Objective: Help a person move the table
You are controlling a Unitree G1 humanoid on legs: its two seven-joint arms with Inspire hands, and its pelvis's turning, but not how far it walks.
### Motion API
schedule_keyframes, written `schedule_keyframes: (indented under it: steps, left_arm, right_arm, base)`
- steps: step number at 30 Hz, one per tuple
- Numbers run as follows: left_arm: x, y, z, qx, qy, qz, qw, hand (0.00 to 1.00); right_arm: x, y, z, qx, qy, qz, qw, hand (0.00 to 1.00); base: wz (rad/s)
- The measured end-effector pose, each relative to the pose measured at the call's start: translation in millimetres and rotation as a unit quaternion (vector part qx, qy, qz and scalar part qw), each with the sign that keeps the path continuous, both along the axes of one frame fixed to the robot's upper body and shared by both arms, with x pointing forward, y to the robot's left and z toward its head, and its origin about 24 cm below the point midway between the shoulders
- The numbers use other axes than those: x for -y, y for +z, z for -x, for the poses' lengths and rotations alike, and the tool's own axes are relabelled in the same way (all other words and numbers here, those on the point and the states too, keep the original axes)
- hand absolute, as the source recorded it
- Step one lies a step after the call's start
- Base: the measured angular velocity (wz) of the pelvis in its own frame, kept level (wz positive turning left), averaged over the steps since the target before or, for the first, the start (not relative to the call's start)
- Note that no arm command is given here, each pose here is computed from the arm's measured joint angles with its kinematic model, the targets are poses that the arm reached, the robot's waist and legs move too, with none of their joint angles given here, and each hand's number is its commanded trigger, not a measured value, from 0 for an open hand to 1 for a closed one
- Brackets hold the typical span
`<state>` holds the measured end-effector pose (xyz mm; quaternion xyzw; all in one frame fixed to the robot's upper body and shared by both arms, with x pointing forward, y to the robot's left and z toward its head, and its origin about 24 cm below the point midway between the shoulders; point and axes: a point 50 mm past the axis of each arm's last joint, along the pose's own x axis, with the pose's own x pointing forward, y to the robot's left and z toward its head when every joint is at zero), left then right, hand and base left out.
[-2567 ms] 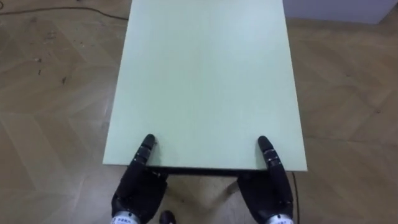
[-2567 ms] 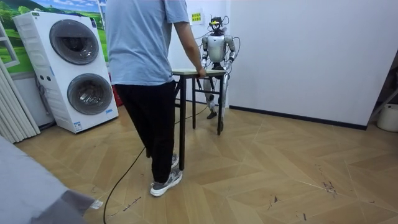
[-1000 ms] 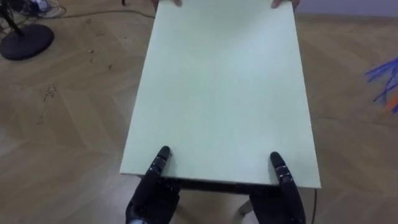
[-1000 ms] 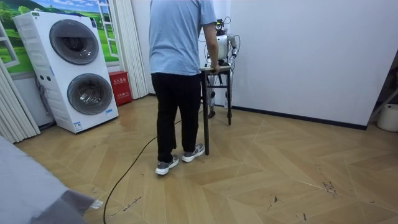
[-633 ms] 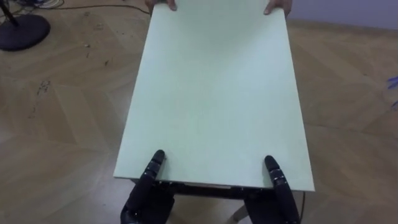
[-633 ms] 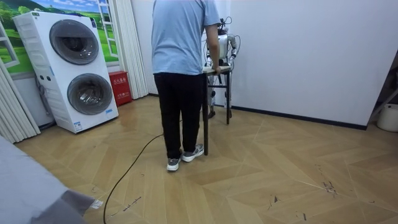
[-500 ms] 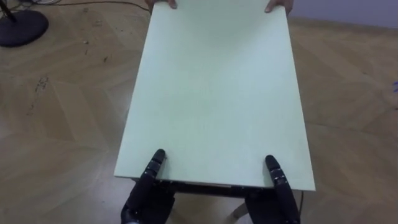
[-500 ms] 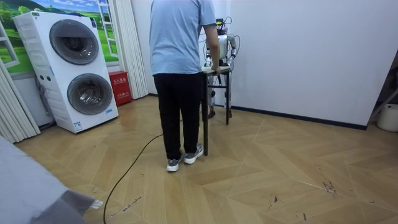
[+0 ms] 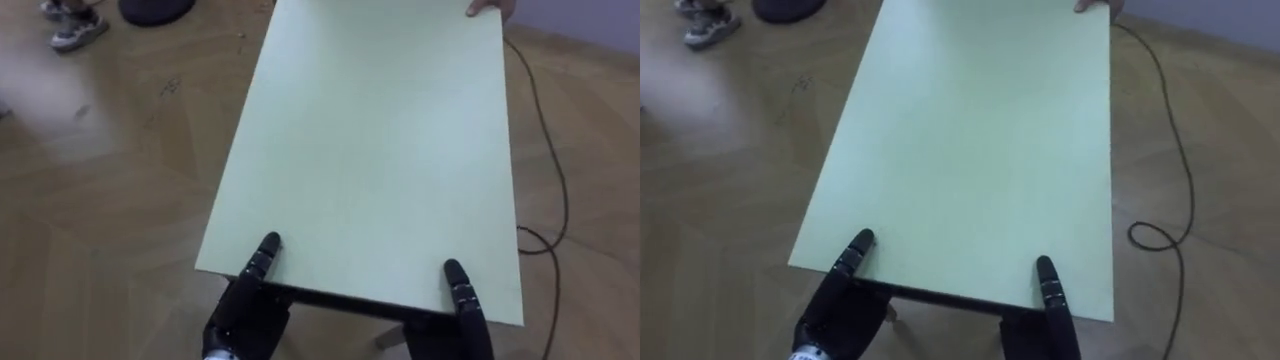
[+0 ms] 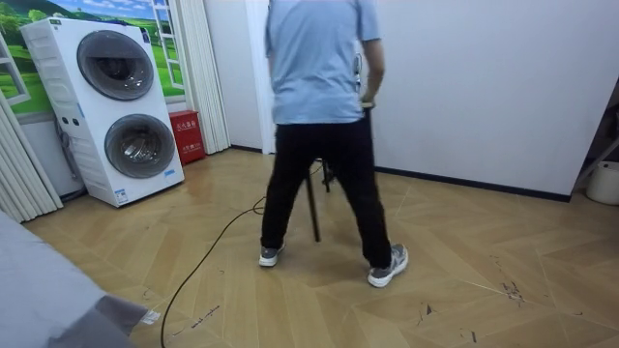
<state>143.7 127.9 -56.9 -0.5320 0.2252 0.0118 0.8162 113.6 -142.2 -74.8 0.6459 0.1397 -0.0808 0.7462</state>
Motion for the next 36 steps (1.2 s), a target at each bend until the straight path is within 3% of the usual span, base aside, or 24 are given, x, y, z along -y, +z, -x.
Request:
schedule_keyframes:
  steps: [22, 36]
  left_arm:
    - [-8.1, 0.4, 8.3, 0.000, 0.069, 0.020, 0.997, 1.00]
    - [-9.7, 6.0, -4.3, 0.010, 0.059, 0.009, 0.998, 1.00]
  right_arm:
    - [-6.6, 9.8, -30.2, 0.022, 0.064, 0.036, 0.997, 1.00]
    - [-5.5, 12.2, -34.6, 0.018, 0.048, 0.029, 0.998, 1.00]
  base:
    - [0.24]
    - [0.74]
